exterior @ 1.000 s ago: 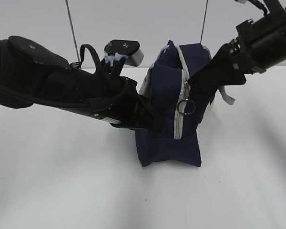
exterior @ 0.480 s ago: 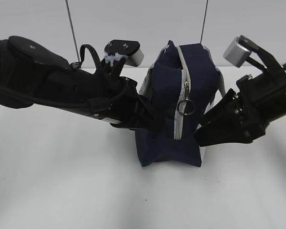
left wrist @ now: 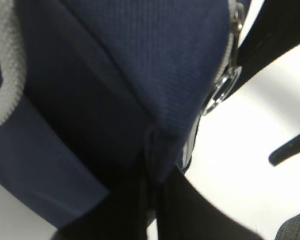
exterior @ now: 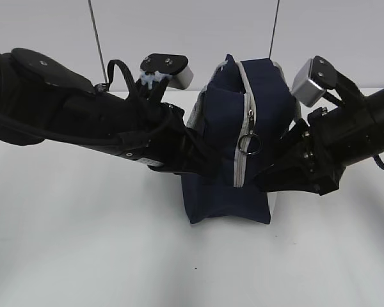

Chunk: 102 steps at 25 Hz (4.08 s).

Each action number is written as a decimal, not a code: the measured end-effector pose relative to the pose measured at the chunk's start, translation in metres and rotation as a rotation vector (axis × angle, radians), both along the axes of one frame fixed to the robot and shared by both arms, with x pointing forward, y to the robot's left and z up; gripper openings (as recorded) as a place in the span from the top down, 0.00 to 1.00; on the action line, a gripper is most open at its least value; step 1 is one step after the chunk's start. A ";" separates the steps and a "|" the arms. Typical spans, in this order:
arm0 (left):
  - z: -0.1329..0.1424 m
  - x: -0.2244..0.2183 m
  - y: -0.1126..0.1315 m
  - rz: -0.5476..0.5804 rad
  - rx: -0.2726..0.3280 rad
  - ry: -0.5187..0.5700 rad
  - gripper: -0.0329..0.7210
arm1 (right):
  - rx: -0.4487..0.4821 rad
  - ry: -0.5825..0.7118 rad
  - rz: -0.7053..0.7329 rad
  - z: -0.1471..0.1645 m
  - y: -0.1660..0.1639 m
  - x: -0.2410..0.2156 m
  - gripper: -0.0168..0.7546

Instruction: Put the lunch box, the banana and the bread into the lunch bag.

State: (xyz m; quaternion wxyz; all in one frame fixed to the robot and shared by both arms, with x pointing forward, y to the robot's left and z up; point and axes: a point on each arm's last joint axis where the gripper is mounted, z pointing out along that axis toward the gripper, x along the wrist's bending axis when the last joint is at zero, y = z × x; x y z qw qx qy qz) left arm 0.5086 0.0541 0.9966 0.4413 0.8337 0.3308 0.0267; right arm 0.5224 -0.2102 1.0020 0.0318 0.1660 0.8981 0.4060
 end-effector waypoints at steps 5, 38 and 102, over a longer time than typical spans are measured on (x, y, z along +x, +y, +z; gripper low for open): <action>0.000 0.000 0.000 0.000 0.000 0.000 0.95 | 0.043 -0.047 0.003 0.002 0.003 0.004 0.43; 0.000 0.000 0.000 -0.001 0.001 0.000 0.95 | 0.104 0.040 -0.097 0.010 0.004 0.009 1.00; 0.051 0.020 0.051 0.252 -0.428 0.319 0.34 | 0.119 -0.006 -0.175 0.099 0.007 0.062 1.00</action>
